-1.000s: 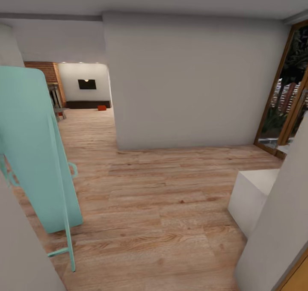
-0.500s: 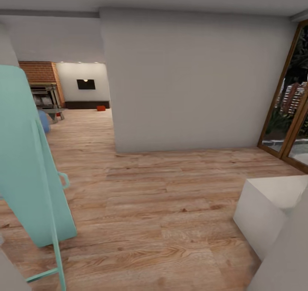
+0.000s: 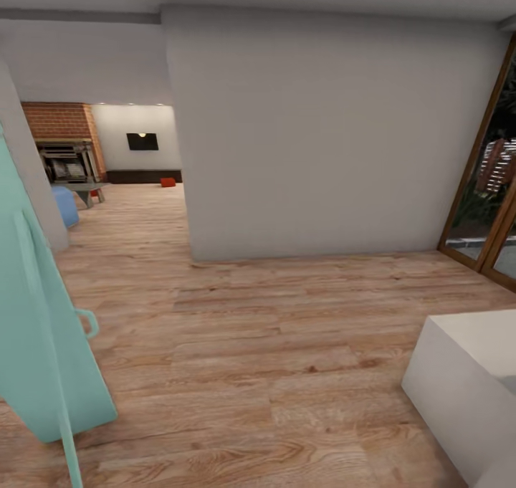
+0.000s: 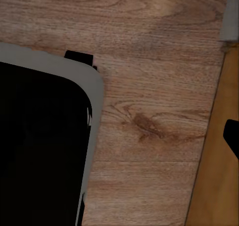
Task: Move the two storage containers from the living room to the garage. In the garage, place one container on the floor and stack the other container on top of it (either order is fine).
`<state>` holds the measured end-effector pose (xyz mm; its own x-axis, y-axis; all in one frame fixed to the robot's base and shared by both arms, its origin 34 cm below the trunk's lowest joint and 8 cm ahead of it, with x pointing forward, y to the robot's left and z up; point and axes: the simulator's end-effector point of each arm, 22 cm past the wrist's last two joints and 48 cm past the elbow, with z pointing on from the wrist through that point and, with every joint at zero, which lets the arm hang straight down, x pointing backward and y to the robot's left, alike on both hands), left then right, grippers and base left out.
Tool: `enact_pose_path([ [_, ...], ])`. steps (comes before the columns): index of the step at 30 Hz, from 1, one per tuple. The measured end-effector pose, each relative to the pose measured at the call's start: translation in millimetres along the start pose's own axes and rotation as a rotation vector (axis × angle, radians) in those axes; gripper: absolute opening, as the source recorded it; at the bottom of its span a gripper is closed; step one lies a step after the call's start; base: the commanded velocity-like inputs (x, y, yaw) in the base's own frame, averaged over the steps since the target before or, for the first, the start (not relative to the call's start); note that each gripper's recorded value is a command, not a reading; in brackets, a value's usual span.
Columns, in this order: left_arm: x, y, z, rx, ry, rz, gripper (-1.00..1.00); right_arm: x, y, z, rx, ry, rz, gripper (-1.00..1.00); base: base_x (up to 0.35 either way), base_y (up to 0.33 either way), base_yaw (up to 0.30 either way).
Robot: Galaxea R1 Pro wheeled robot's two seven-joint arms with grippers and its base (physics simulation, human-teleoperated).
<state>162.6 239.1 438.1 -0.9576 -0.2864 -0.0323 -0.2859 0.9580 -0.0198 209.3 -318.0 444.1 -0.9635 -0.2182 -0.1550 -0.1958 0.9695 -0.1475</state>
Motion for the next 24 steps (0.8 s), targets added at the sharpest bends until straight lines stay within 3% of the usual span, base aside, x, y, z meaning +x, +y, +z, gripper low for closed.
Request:
enact_pose_path([
  [24, 0.0, 0.3, 0.0, 0.000, 0.000, 0.000, 1.00, 0.0, 0.0, 0.0, 0.000, 0.000, -0.001, 1.00, 0.324, 0.000, 0.000],
])
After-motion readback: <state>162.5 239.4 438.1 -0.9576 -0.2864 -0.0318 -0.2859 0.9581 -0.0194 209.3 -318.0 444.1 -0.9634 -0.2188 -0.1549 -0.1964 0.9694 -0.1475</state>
